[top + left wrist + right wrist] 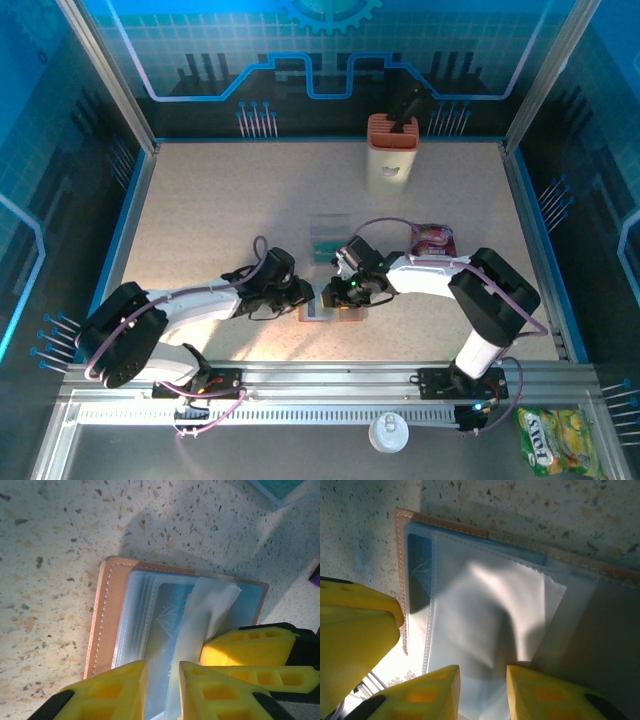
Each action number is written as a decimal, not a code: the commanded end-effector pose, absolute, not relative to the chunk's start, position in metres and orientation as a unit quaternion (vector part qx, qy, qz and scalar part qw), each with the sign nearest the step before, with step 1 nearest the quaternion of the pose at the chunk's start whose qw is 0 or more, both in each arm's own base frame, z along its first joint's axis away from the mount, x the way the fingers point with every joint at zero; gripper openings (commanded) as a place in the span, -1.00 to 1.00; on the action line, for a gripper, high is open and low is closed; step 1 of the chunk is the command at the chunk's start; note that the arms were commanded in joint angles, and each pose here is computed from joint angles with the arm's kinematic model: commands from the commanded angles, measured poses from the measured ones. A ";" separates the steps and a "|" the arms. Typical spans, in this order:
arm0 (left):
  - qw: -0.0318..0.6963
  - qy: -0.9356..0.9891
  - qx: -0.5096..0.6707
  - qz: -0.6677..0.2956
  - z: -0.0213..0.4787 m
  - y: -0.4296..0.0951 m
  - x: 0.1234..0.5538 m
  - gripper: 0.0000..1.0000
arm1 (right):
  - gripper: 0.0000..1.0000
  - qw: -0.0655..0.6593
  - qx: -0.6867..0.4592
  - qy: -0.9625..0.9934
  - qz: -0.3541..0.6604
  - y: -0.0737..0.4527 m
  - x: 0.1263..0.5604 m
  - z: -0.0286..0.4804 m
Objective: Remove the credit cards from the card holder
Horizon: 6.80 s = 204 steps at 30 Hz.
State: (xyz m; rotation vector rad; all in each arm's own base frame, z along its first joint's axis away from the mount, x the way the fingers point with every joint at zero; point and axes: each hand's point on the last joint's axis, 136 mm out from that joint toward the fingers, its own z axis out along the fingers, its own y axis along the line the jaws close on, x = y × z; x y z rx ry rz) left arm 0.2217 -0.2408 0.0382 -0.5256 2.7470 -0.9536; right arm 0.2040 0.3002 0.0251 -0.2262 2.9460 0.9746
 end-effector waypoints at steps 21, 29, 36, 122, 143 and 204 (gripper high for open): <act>0.076 0.918 -0.162 -0.355 0.047 -0.273 0.227 -0.59 | -0.38 0.017 -0.055 0.941 0.334 0.294 0.203 0.030; 0.081 0.912 -0.155 -0.371 0.059 -0.279 0.230 -0.61 | -0.36 0.059 -0.057 0.939 0.335 0.286 0.211 0.056; 0.081 0.911 -0.139 -0.381 0.072 -0.290 0.233 -0.60 | -0.35 0.080 -0.058 0.952 0.290 0.263 0.216 0.065; 0.004 0.924 -0.087 -0.372 0.053 -0.349 0.197 -0.43 | -0.26 0.217 0.034 0.938 0.270 0.178 0.233 0.126; -0.023 0.908 -0.102 -0.406 0.044 -0.365 0.193 -0.47 | -0.26 0.205 0.040 0.933 0.293 0.185 0.235 0.123; 0.048 0.925 -0.189 -0.326 0.030 -0.233 0.204 -0.71 | -0.34 -0.007 -0.094 0.972 0.213 0.261 0.170 0.017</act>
